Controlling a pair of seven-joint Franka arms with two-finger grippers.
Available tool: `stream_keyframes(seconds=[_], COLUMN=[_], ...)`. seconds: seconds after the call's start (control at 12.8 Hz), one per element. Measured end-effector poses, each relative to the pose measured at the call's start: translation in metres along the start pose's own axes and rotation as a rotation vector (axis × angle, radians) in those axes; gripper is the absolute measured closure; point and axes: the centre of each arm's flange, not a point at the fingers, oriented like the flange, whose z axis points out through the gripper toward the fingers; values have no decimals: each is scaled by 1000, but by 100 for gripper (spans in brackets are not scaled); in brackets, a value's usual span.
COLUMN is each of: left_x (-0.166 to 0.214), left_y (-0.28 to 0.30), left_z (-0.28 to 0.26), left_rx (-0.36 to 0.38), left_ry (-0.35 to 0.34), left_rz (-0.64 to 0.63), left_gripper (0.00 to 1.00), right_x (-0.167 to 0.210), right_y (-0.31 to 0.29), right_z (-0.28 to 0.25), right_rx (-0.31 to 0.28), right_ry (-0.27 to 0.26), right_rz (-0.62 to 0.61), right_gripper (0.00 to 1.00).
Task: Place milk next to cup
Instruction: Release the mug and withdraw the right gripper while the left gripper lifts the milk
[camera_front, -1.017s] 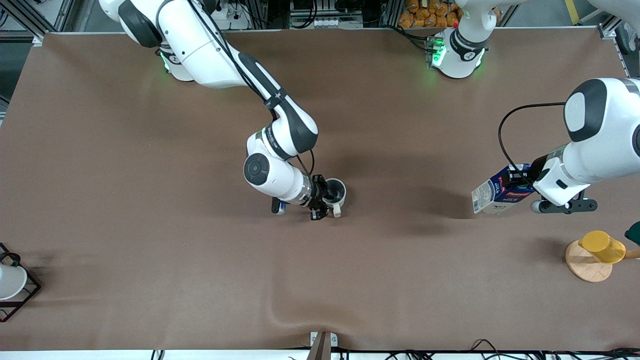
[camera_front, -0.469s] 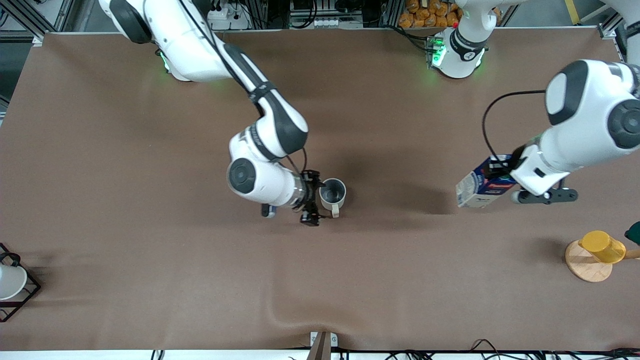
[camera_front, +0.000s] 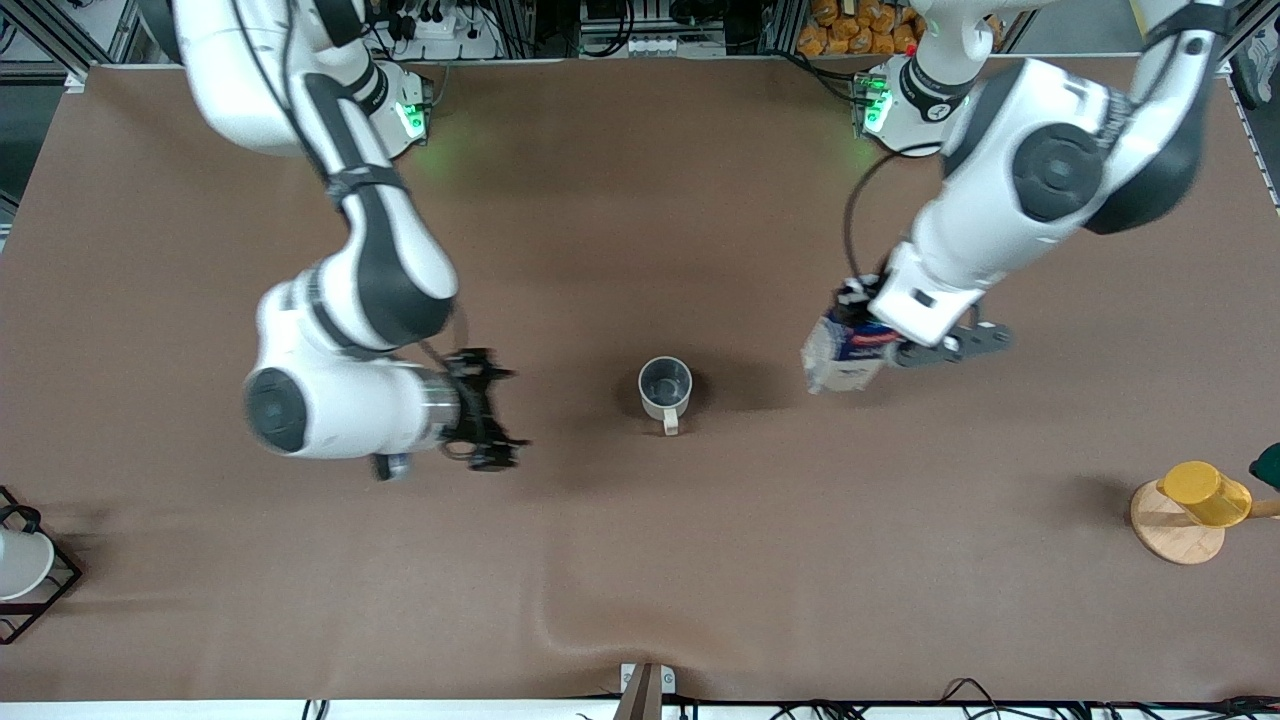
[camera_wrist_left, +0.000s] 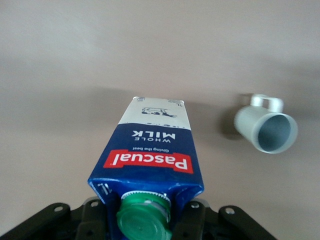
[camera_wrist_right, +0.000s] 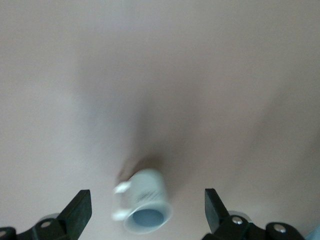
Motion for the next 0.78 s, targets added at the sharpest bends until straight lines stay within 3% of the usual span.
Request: stream_keyframes(seconds=[0.16, 0.31, 0.63, 0.78], left_x=[-15, -29, -60, -75], left_y=[43, 83, 131, 140], left_z=[8, 26, 66, 70], left_rx=[-37, -54, -30, -6], left_ry=[-37, -81, -156, -175], left_rz=[-32, -46, 1, 47], left_gripper=[54, 54, 53, 53], right_x=[50, 97, 205, 219], right_y=[24, 44, 113, 140], right_z=[-18, -31, -75, -93], right_rx=[-121, -174, -198, -196], right_ry=[92, 112, 82, 94], right_rz=[-130, -231, -470, -589], right_gripper=[0, 0, 0, 0])
